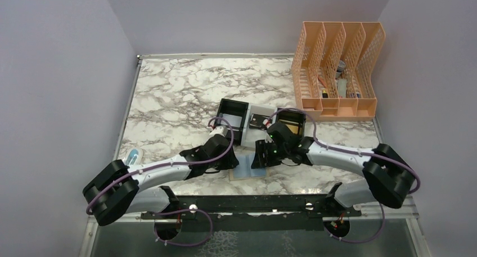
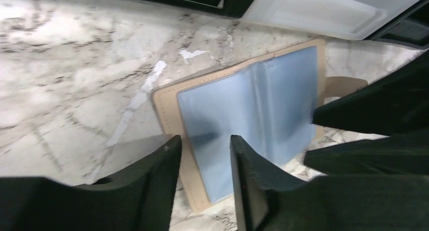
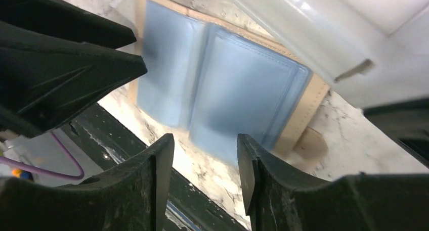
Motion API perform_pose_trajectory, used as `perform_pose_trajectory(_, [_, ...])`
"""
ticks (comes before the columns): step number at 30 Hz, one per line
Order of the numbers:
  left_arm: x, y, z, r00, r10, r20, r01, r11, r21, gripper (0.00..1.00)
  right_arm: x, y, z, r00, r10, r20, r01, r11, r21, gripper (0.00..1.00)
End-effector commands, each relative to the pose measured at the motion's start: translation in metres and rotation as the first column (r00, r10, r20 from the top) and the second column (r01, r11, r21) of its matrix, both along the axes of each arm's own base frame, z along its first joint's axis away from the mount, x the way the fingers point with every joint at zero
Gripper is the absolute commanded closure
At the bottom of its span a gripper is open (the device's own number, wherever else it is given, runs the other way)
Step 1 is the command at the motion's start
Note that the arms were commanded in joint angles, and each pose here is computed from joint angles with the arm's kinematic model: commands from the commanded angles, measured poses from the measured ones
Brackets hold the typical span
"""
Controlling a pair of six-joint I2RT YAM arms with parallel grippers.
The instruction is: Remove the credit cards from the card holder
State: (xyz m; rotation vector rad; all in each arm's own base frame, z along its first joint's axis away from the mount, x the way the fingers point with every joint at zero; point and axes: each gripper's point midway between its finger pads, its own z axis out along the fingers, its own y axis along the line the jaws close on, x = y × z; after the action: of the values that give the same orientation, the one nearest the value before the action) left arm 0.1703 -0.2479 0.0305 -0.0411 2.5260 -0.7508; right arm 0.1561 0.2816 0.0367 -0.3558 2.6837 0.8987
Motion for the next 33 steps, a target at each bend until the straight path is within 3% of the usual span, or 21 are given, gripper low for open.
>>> perform_pose_trajectory(1, [0.012,0.026,0.022,0.995,0.049,0.091,-0.061,0.99,0.127,0.53,0.029,-0.004,0.057,0.976,-0.034,0.213,0.032,0.999,0.012,0.47])
perform_pose_trajectory(5, [0.022,0.043,0.054,0.977,0.086,0.197,-0.114,0.984,0.133,0.32,0.062,-0.026,0.113,0.884,-0.126,0.449,0.133,0.991,0.015,0.32])
perform_pose_trajectory(8, [0.039,0.056,0.093,0.945,0.117,0.307,-0.167,0.975,0.143,0.18,0.094,-0.061,0.144,0.775,-0.207,0.597,0.291,0.956,-0.046,0.02])
perform_pose_trajectory(9, [0.045,0.063,0.104,0.933,0.125,0.337,-0.188,0.969,0.162,0.13,0.105,-0.073,0.154,0.737,-0.233,0.634,0.348,0.936,-0.06,0.0])
perform_pose_trajectory(12, [0.067,0.085,0.133,0.902,0.145,0.406,-0.249,0.944,0.218,0.02,0.137,-0.1,0.182,0.647,-0.291,0.705,0.46,0.886,-0.057,0.0])
perform_pose_trajectory(16, [0.1,0.116,0.152,0.899,0.179,0.399,-0.297,0.92,0.254,0.01,0.182,-0.142,0.2,0.621,-0.383,0.683,0.528,0.849,-0.004,0.0])
perform_pose_trajectory(19, [0.117,0.145,0.166,0.882,0.226,0.414,-0.363,0.886,0.289,0.01,0.198,-0.171,0.22,0.546,-0.432,0.718,0.595,0.803,0.03,0.0])
perform_pose_trajectory(25, [0.121,0.182,0.205,0.794,0.354,0.494,-0.534,0.795,0.288,0.01,0.178,-0.176,0.268,0.441,-0.422,0.792,0.537,0.831,0.144,0.0])
perform_pose_trajectory(29, [0.117,0.193,0.24,0.728,0.388,0.565,-0.589,0.776,0.225,0.01,0.162,-0.169,0.281,0.416,-0.405,0.814,0.459,0.866,0.197,0.0])
perform_pose_trajectory(33, [0.113,0.205,0.272,0.661,0.418,0.623,-0.637,0.752,0.171,0.01,0.158,-0.164,0.284,0.433,-0.373,0.82,0.42,0.889,0.182,0.0])
